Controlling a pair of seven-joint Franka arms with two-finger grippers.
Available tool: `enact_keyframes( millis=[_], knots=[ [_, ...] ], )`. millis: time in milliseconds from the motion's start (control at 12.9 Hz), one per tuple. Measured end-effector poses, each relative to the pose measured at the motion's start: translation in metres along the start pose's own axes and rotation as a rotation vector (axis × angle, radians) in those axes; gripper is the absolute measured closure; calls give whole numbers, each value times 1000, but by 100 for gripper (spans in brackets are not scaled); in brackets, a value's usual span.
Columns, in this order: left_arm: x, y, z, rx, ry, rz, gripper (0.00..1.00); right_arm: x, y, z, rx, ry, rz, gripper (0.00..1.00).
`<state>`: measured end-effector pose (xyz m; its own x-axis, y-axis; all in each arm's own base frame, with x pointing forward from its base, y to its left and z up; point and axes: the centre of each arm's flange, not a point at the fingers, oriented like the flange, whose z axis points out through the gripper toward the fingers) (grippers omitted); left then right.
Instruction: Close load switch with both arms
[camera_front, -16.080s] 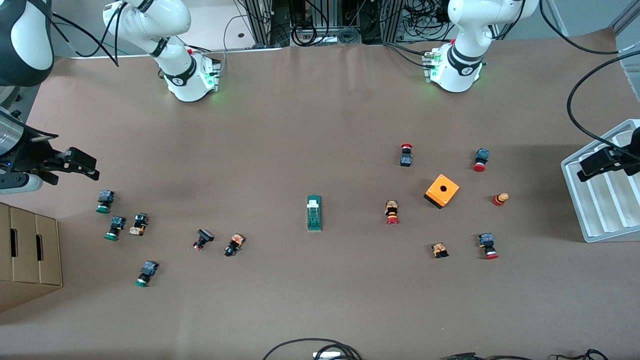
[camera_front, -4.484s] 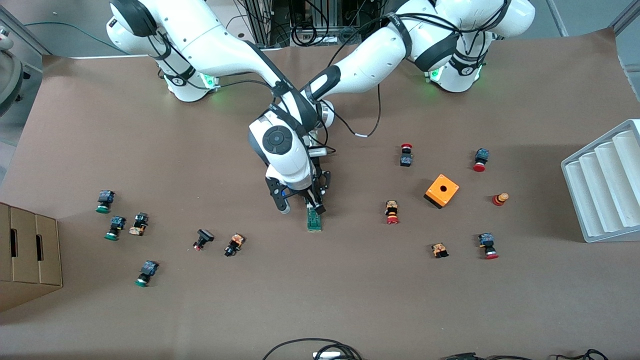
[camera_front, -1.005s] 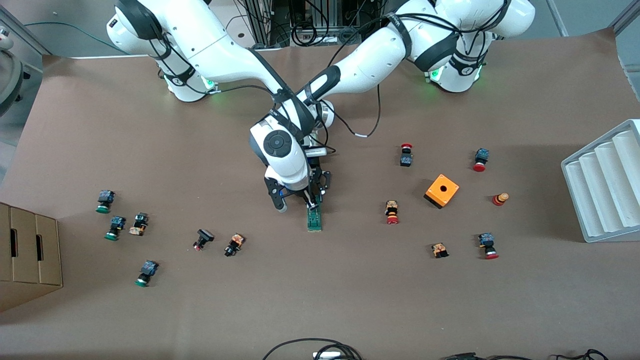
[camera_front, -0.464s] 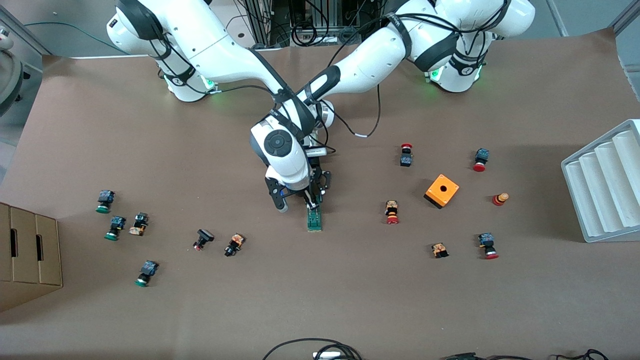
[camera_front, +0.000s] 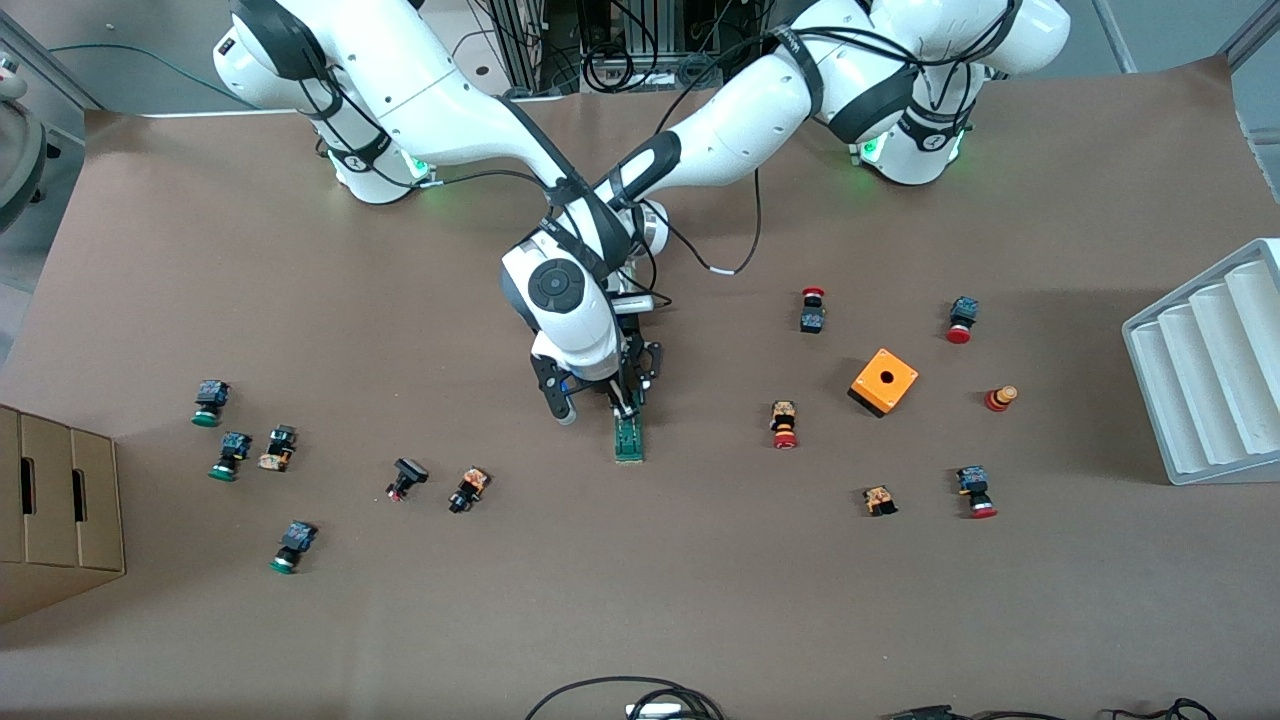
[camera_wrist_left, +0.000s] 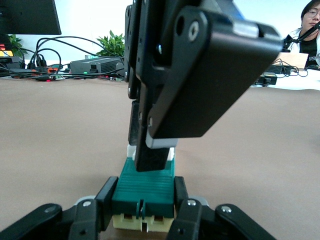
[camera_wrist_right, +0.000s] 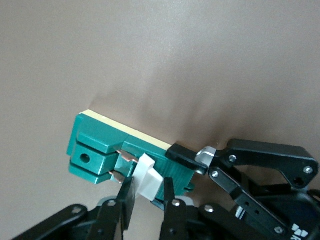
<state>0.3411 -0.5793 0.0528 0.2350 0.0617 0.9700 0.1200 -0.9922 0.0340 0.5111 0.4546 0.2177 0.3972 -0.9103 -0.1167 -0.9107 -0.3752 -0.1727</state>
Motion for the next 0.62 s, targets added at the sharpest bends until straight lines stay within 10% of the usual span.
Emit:
enact_keyframes(
  millis=[618],
  knots=[
    [0,0,0,0,1,0,50,0,-1,-2,-4,0,1,74]
  ],
)
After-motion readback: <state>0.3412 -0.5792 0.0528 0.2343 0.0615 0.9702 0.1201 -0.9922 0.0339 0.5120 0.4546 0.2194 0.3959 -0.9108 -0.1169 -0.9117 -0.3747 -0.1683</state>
